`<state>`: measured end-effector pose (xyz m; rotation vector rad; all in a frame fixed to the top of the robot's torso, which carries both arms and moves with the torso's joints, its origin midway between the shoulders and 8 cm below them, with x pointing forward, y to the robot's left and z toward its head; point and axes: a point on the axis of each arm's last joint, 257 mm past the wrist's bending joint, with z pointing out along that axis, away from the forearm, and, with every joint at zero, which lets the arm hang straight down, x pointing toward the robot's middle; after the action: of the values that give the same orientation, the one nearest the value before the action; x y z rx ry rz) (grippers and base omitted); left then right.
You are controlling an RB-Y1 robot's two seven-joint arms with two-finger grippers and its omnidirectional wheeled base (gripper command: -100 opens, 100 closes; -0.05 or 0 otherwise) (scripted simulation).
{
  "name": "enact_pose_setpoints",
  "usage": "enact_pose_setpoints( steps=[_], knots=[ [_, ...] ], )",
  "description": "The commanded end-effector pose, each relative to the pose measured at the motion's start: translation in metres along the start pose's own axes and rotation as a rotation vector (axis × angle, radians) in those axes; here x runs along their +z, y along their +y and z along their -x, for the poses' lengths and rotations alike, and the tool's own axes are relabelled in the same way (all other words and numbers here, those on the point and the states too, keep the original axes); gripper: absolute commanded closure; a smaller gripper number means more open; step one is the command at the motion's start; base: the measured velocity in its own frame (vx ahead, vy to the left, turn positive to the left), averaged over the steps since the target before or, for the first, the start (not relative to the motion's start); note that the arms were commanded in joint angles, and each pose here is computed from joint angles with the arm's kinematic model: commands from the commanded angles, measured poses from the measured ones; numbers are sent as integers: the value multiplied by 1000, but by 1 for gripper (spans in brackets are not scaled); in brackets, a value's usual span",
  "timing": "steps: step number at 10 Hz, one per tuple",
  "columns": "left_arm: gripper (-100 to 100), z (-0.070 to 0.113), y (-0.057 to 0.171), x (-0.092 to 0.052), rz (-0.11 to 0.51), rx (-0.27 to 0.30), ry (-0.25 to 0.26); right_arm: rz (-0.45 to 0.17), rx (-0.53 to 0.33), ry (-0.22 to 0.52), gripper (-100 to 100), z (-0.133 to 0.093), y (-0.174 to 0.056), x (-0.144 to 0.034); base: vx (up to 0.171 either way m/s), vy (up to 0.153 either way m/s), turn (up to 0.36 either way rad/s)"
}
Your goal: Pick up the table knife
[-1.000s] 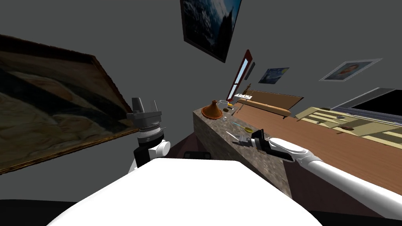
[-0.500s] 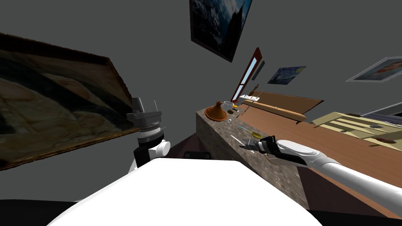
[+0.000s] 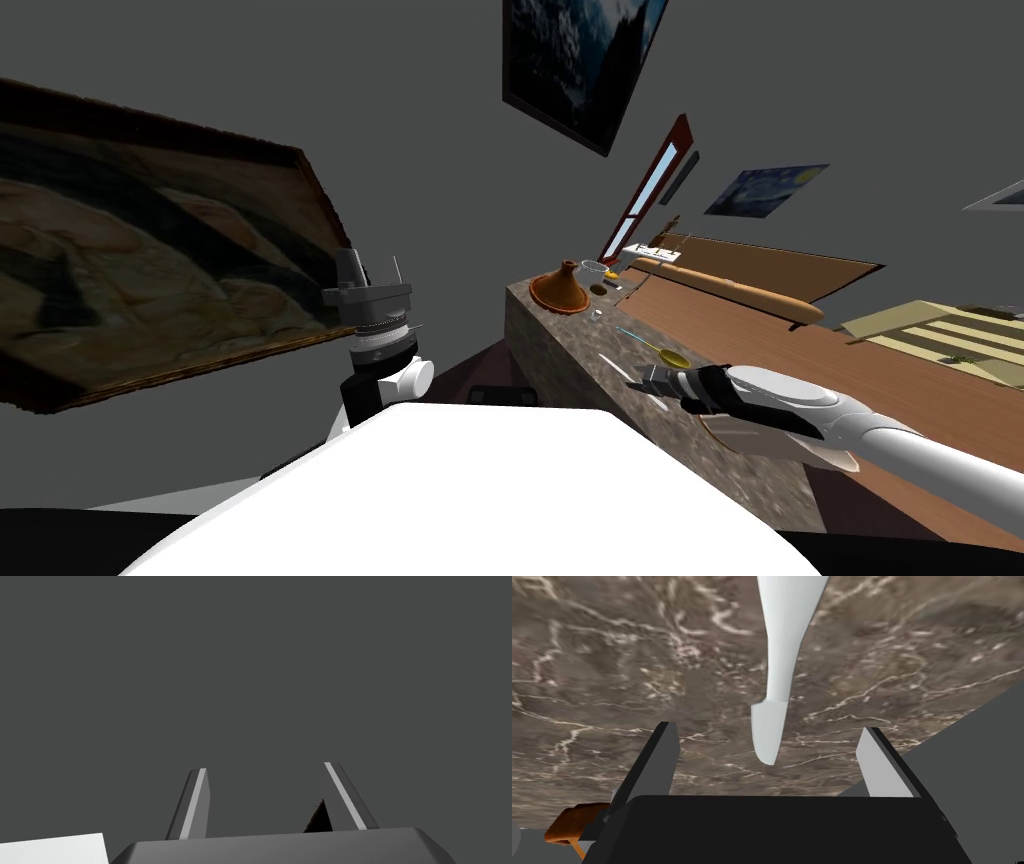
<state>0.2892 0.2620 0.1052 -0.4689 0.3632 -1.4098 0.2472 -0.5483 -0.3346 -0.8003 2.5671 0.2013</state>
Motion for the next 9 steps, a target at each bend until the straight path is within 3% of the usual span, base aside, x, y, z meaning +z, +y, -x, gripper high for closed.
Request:
enact_pose_setpoints(
  steps=[1, 2, 3, 4, 7, 8, 9],
  knots=[
    [0, 0, 0, 0, 0, 0, 0, -9, 13, 27, -100, -14, 1, -3, 20, 10, 64],
    [0, 0, 0, 0, 0, 0, 0, -4, 8, 17, -100, -8, 0, -4, 9, 3, 6],
    [0, 0, 0, 0, 0, 0, 0, -6, 9, 18, 0, -9, 0, -4, 0, 0, 0],
    [0, 0, 0, 0, 0, 0, 0, -10, 19, 18, -100, -18, 3, 4, 20, 3, 98],
    [0, 0, 0, 0, 0, 0, 0, -13, 27, 18, -100, -25, 6, 10, 33, 4, 51],
    [0, 0, 0, 0, 0, 0, 0, -14, 27, 18, 100, -26, 6, 10, 0, 0, 0],
    [0, 0, 0, 0, 0, 0, 0, -14, 27, 18, 100, -26, 6, 10, 0, 0, 0]
  ],
)
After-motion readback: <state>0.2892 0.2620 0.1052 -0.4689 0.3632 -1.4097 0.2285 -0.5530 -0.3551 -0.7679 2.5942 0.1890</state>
